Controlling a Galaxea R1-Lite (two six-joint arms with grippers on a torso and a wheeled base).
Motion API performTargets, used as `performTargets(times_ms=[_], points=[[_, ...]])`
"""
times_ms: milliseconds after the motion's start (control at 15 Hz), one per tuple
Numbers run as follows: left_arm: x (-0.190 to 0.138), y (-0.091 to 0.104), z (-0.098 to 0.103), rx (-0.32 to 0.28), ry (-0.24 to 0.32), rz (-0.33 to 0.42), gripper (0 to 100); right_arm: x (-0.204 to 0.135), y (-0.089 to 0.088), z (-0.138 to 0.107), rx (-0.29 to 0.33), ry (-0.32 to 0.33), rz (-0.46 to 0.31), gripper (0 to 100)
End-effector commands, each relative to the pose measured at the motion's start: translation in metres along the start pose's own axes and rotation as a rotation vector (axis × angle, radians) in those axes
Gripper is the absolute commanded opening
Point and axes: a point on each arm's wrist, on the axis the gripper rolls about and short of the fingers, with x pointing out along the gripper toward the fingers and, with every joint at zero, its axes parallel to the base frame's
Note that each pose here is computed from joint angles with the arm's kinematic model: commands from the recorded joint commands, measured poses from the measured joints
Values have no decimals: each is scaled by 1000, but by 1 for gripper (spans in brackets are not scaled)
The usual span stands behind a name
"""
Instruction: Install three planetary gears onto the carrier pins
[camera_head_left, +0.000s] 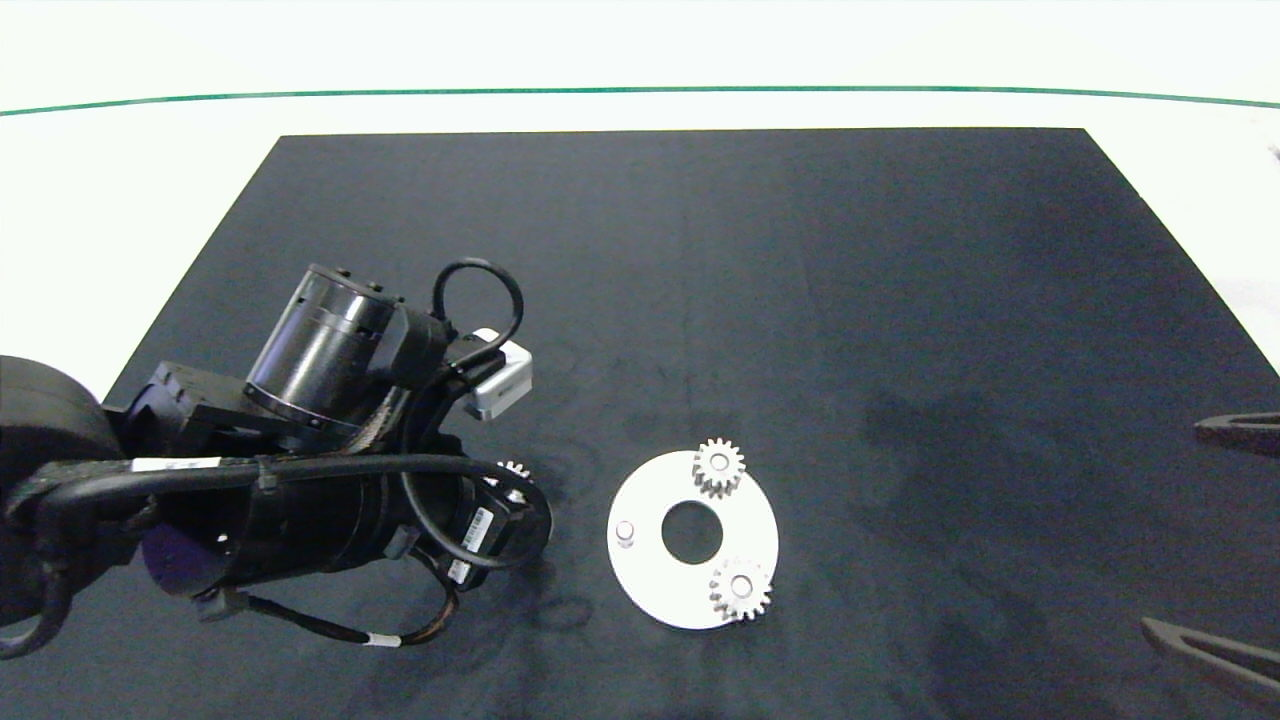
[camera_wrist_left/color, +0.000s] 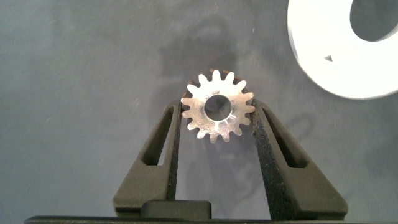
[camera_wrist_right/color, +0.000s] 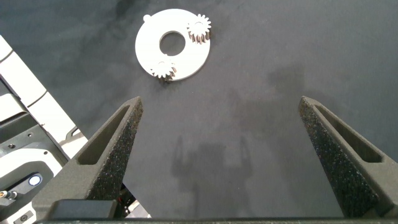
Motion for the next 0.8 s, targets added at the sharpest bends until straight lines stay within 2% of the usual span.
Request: performTargets(times_ms=[67,200,400,800], points=[[-24,-6,-4,19,-51,-25,1,0,0,0,-3,3,0,100],[-25,-17,-5,50,-38,-64,1,1,0,0,-3,5,-1,100],[-16,-25,-4,68,-18,-79,1,1,0,0,-3,7,0,100],[3,-54,9,124,-32,-140,1,-2,0,-1,-2,-2,-4,100]])
